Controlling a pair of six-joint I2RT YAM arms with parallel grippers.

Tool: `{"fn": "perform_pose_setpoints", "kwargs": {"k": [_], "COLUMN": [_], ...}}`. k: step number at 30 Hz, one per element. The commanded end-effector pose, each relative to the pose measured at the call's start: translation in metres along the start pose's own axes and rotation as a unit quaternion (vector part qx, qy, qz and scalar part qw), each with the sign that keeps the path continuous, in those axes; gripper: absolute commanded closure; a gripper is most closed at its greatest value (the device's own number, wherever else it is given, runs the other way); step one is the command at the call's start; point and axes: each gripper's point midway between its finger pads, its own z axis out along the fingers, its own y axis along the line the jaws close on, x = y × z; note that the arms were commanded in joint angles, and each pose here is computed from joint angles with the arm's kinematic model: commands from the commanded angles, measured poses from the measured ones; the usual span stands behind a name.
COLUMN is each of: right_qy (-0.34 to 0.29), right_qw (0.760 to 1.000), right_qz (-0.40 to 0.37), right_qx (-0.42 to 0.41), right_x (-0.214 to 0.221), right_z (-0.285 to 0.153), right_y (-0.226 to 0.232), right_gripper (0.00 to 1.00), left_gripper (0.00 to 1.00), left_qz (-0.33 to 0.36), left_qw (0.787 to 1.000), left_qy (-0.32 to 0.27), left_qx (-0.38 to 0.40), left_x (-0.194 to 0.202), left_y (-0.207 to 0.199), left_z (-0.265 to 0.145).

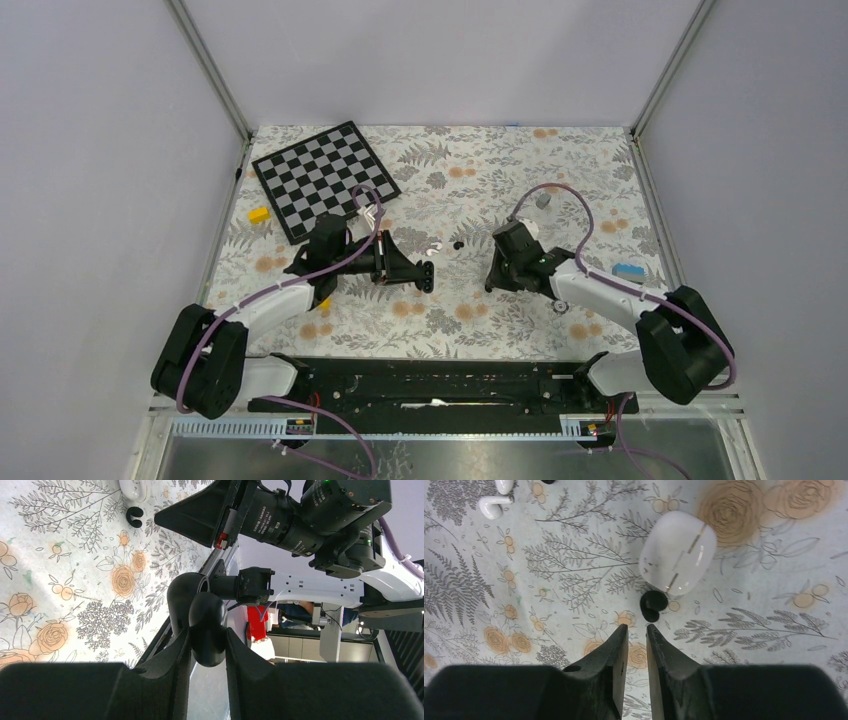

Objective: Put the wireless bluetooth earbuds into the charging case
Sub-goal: Pick up the earbud from the center of the board.

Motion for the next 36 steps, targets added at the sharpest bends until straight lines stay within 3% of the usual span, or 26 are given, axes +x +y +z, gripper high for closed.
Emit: {"fn": "perform_pose_setpoints", "kwargs": {"k": [1, 19, 36], "right_qy": [-0.036, -0.03, 0.002], "right_qw": [0.999, 0.992, 0.992], "right_qz": [-0.017, -0.115, -0.118], "right_qx": [-0.012, 0.035, 0.032], "right_x": [-0.026, -0.088, -0.078], "right_z": [0.003, 0.079, 0.106], "right_y": [0.027, 0.081, 0.088], "right_gripper": [0.73, 0.69, 0.72], "left_gripper": [1.0, 0.99, 0.99], "left_qz": [0.016, 0.002, 0.001], "left_qw": [1.0, 1.0, 1.0], "left_qy": [-0.005, -0.011, -0.01], "left_qx": [0.001, -0.008, -0.009], "left_x": [-0.004, 0.004, 0.007], "left_y": [0.007, 0.01, 0.013], "left_z": [-0.001, -0.013, -0.013]}}
